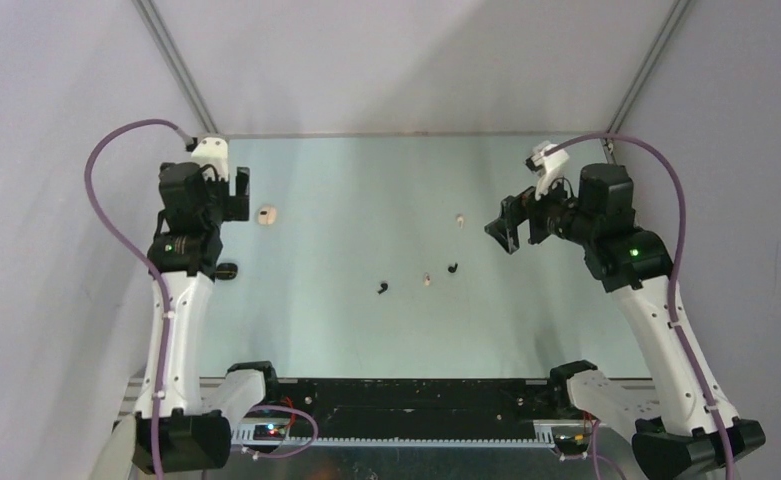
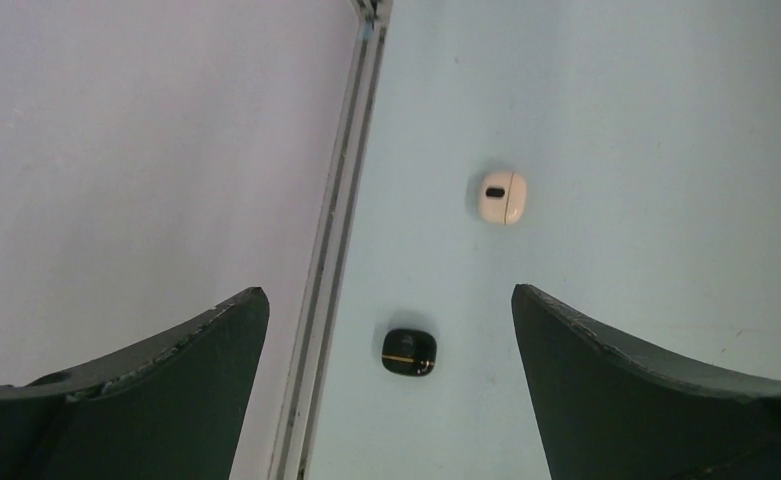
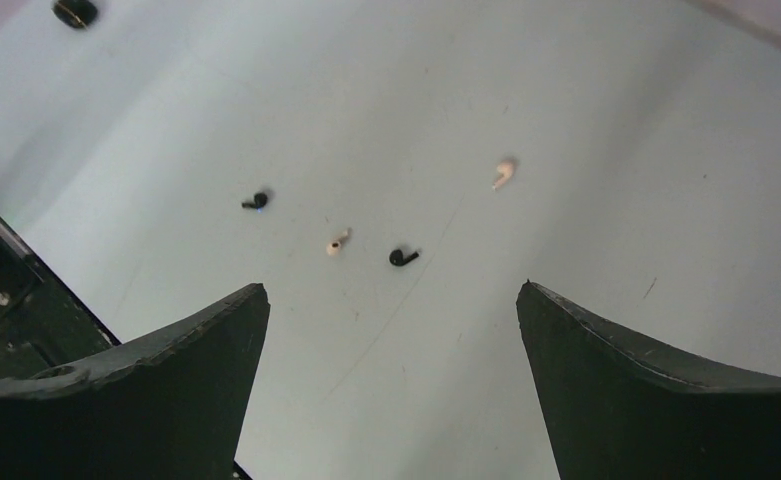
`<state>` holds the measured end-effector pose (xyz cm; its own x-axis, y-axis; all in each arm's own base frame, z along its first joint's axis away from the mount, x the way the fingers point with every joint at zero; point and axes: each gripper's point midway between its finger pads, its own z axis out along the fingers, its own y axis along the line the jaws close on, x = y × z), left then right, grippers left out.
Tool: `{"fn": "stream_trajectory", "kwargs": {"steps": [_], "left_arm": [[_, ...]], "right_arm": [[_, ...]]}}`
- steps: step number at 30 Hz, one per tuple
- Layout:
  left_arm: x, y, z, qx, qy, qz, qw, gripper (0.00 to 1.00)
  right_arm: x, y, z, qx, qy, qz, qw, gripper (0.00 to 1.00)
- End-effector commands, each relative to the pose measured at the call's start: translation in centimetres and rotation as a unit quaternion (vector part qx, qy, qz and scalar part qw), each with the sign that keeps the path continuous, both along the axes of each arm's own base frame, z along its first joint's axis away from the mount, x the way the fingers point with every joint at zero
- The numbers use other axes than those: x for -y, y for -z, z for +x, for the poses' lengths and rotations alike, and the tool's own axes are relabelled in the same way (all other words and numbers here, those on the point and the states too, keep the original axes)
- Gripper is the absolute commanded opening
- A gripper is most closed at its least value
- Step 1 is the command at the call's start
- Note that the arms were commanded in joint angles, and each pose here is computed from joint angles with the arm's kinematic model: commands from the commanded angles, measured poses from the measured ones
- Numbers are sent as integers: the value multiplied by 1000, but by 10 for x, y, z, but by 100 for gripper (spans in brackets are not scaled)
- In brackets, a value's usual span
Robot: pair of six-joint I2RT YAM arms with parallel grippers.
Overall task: Insert the wireless bluetooth earbuds into the charging case
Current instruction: Pick up the charging case from the center of the board.
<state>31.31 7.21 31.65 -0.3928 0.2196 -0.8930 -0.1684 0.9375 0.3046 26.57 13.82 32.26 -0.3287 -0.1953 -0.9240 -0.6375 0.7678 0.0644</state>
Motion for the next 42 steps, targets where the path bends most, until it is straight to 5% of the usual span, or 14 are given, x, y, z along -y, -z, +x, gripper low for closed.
{"fn": "stream_trajectory", "kwargs": {"steps": [1,14,30,42], "left_arm": [[-6,19,8,-22,-14,7,1000,99],[4,87,36,-99,8,-10,995,99],[18,187,128,-226,54,-64,970,99],[8,235,154,-293,29,-114,949,99]], "right_arm": [[-2,14,12,20,-3,-39,999,100],[-37,66,23,-25,-44,-77,996,100],[-25,64,28,-23,-24,-62,998,100],[-25,68,31,-19,-25,-75,997,100]]}}
